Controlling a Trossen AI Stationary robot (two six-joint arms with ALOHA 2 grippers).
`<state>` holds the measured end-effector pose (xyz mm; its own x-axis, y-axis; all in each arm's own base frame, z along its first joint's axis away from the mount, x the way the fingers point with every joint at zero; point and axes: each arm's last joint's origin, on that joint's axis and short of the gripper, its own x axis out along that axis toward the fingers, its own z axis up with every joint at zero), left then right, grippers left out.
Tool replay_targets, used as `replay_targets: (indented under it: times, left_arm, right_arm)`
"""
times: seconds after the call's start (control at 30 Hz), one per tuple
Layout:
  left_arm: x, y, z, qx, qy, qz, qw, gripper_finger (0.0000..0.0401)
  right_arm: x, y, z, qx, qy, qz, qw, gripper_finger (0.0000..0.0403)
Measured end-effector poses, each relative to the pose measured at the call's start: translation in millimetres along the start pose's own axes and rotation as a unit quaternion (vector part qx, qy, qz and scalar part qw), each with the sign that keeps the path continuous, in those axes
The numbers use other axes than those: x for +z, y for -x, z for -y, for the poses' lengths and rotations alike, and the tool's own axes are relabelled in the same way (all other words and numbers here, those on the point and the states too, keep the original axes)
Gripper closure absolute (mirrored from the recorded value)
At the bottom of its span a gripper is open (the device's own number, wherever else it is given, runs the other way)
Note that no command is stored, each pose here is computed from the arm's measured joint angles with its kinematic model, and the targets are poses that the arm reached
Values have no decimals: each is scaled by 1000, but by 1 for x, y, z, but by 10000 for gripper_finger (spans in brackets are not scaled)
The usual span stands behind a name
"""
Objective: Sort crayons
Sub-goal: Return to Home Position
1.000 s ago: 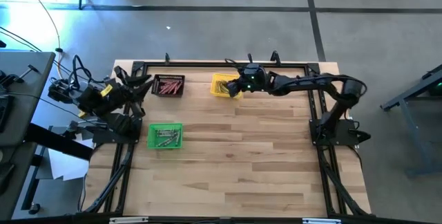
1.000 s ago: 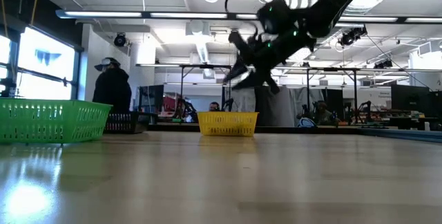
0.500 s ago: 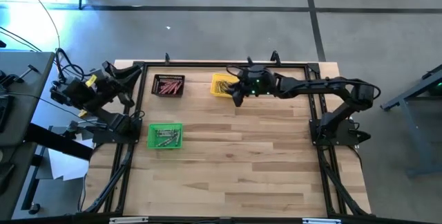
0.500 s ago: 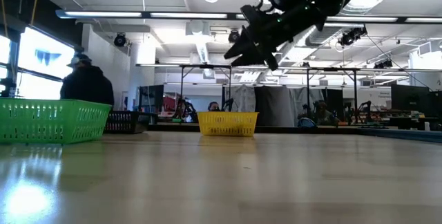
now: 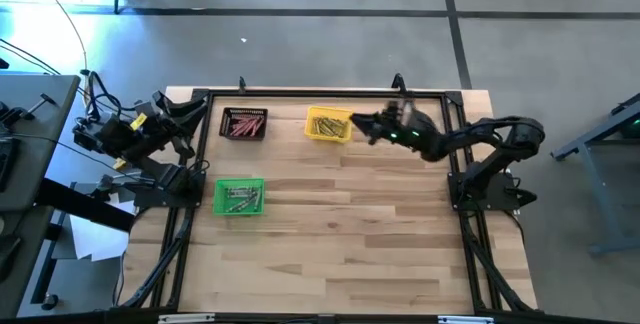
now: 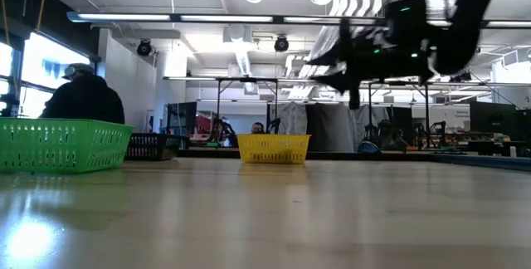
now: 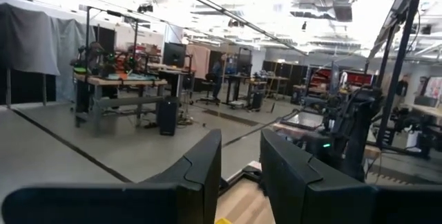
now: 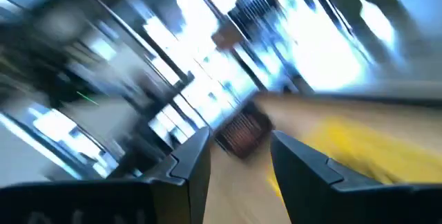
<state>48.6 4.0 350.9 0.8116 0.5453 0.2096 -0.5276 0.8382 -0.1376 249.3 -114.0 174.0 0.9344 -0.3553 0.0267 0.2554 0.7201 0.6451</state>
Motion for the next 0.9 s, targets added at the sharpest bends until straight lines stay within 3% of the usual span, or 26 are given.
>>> replay_targets:
  times: [0.1, 0.27, 0.6, 0.8, 0.9]
  left_arm:
    - [0, 0, 0, 0, -17, 0, 1000, 314]
    - [3, 0, -1, 2, -20, 10, 1000, 314]
    - [7, 0, -2, 7, -27, 24, 999, 314]
    - [7, 0, -2, 8, -12, 23, 1000, 314]
    - [7, 0, -2, 7, 13, 23, 1000, 314]
  right_arm:
    - [-2, 23, -9, 66, 5, 72, 995, 265]
    - [-17, 43, -10, 75, -7, 64, 995, 265]
    - [-56, 62, -4, 37, -30, -77, 996, 265]
    - [-78, 70, 8, -17, -20, -193, 981, 265]
    - [-86, 74, 14, -50, -50, -240, 968, 265]
